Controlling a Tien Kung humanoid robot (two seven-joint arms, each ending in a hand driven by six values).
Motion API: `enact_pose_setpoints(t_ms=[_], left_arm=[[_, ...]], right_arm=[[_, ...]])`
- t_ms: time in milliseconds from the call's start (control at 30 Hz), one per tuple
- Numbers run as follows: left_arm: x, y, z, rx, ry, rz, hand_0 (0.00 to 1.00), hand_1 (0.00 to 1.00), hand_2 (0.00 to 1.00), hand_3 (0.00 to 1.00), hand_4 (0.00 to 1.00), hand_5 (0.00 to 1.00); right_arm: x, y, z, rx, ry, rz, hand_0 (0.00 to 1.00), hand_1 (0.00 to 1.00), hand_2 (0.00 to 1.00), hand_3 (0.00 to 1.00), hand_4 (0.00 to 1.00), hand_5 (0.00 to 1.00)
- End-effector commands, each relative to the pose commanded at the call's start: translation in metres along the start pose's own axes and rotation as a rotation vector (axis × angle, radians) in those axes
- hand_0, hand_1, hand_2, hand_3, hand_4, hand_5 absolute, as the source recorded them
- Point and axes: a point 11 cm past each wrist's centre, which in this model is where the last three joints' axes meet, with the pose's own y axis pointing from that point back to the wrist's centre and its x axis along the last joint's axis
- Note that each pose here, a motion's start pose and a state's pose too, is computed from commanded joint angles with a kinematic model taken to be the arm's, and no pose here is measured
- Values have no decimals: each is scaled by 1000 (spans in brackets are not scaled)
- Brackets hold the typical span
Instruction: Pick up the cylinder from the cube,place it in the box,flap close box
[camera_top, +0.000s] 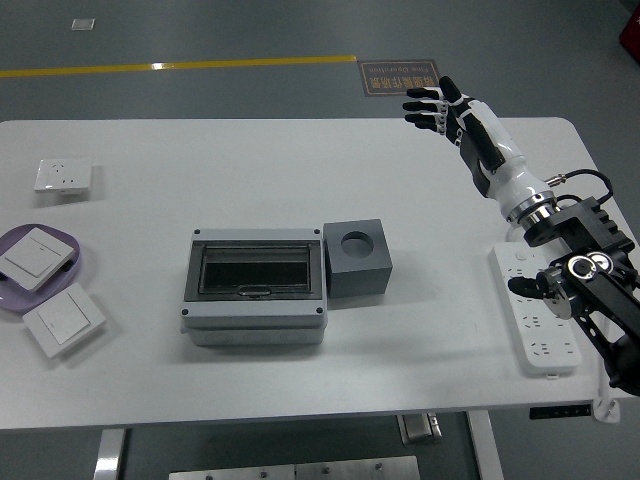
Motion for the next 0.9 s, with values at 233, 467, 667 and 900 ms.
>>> enact_pose_setpoints(t_ms=[233,467,667,900], left_arm=[[-1,0,0,0,-2,-1,702,709,714,756,717,204],[-2,-1,-2,2,-2,-3,702,709,714,756,718,207],[-2,-1,-2,2,-4,-2,702,709,714,756,719,209],[-2,0,0,0,-4,-2,702,709,715,756,718,208]], right_arm=[[4,3,4,-8,14,17,843,733,740,727,998,998],[17,2,5,-67,224,72,847,739,740,726,998,998],[25,1,10,-157,500,55,846,738,738,723,998,998],[28,-3,7,-162,842,17,844,737,731,713,998,998]])
